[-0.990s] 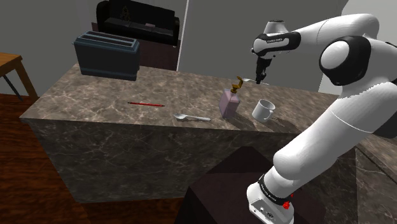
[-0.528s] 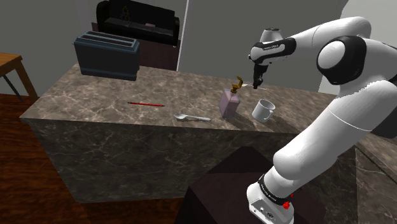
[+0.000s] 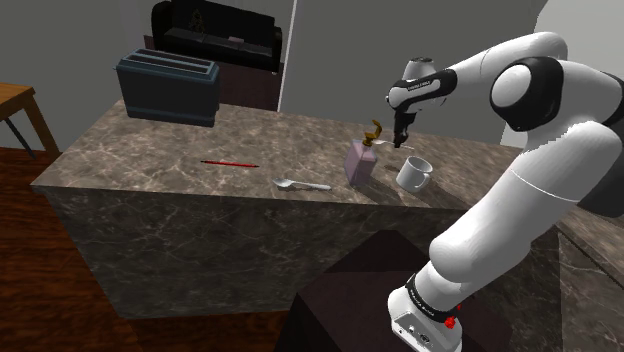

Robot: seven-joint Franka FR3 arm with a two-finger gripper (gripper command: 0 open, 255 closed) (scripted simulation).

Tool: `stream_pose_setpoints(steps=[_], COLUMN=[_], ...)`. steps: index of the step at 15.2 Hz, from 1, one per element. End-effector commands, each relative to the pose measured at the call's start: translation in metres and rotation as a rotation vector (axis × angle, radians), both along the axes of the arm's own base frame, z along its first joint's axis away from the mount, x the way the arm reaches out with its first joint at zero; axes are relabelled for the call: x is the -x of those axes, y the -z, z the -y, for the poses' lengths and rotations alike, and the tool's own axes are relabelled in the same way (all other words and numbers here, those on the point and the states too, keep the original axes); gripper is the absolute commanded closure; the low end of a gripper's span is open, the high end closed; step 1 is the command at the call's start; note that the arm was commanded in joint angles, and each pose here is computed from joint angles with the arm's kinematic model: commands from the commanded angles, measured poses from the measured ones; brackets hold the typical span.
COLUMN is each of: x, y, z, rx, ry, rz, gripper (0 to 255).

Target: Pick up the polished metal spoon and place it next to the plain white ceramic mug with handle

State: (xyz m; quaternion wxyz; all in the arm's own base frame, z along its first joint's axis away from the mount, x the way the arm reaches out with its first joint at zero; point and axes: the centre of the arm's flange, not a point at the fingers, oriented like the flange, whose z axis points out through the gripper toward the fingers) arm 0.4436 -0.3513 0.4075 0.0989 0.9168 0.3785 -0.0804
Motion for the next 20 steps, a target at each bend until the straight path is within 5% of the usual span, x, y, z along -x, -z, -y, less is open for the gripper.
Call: stream_pose_setpoints(steps=[1, 11, 18, 19, 20], x=[0.000, 0.000, 0.000, 0.000, 0.000], y=[0.011, 0.061, 0.061, 0.062, 0.062], z=[0.001, 0.001, 0.001, 0.001, 0.001], rx=[0.000, 0.000, 0.000, 0.000, 0.000], ry=[0.000, 0.000, 0.000, 0.000, 0.000], rz=[0.000, 0.000, 0.000, 0.000, 0.000], gripper=[255, 255, 255, 0, 0])
